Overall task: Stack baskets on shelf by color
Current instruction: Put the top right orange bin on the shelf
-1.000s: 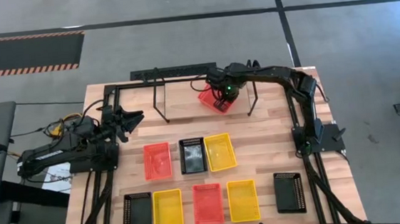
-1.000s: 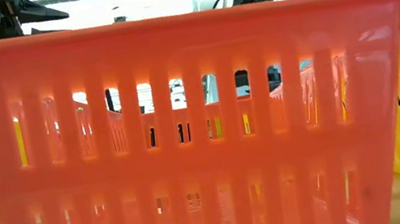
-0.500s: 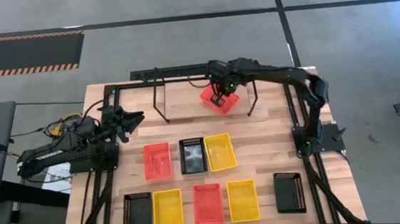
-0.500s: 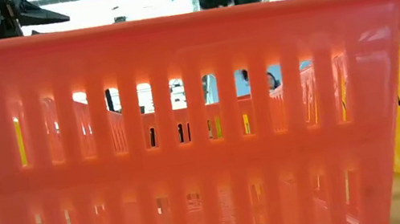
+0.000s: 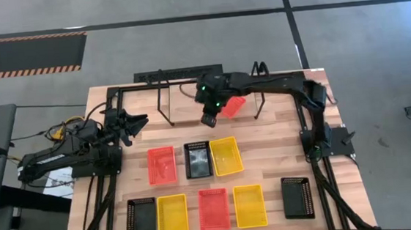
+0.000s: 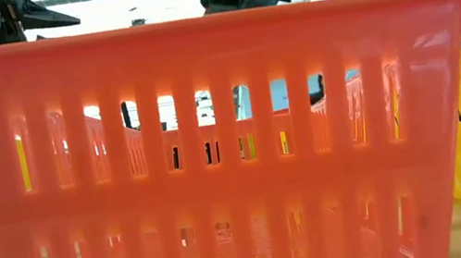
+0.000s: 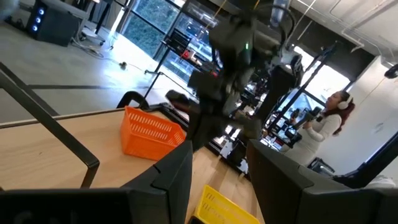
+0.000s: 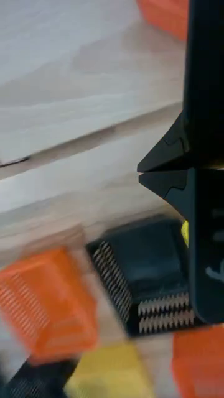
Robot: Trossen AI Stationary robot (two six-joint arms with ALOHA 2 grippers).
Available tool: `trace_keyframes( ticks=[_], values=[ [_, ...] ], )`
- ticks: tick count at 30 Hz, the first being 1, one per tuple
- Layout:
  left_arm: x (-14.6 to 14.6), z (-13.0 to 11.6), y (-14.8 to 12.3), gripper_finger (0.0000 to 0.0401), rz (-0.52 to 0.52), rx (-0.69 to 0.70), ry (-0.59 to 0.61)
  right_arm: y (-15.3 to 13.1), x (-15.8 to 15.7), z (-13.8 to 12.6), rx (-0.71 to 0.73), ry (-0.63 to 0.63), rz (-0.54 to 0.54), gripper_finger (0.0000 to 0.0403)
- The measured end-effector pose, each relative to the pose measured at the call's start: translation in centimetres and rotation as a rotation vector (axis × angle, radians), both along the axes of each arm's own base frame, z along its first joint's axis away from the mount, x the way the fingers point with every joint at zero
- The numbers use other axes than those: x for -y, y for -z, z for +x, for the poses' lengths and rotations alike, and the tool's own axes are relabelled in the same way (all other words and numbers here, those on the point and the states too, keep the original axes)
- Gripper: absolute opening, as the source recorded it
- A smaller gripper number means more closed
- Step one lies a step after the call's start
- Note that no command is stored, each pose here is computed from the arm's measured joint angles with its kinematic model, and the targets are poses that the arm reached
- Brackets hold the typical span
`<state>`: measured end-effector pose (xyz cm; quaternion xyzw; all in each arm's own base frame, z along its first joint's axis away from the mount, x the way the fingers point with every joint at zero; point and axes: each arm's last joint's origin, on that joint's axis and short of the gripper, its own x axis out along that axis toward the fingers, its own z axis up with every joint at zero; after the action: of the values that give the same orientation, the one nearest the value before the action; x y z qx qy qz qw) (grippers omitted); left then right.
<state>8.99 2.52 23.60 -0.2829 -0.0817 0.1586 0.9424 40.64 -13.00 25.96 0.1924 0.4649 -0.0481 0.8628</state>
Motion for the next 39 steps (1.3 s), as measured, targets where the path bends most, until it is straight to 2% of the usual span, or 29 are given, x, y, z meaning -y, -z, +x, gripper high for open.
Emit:
trace_keyframes(
  ticks=[7,17,39],
  values=[
    [0.0,0.0,0.0,0.0140,-0.001,0.000,0.000,2.9,1.2,0.7,-0.128,0.055,-0.194,0.0000],
    [0.0,0.0,0.0,0.0140,-0.004,0.001,0.000,2.8,3.8,-0.3,-0.187,0.123,-0.368,0.0000],
    [0.0,0.0,0.0,0.0140,-0.004,0.002,0.000,2.7,10.0,-3.4,-0.252,0.328,-0.435,0.0000]
  ],
)
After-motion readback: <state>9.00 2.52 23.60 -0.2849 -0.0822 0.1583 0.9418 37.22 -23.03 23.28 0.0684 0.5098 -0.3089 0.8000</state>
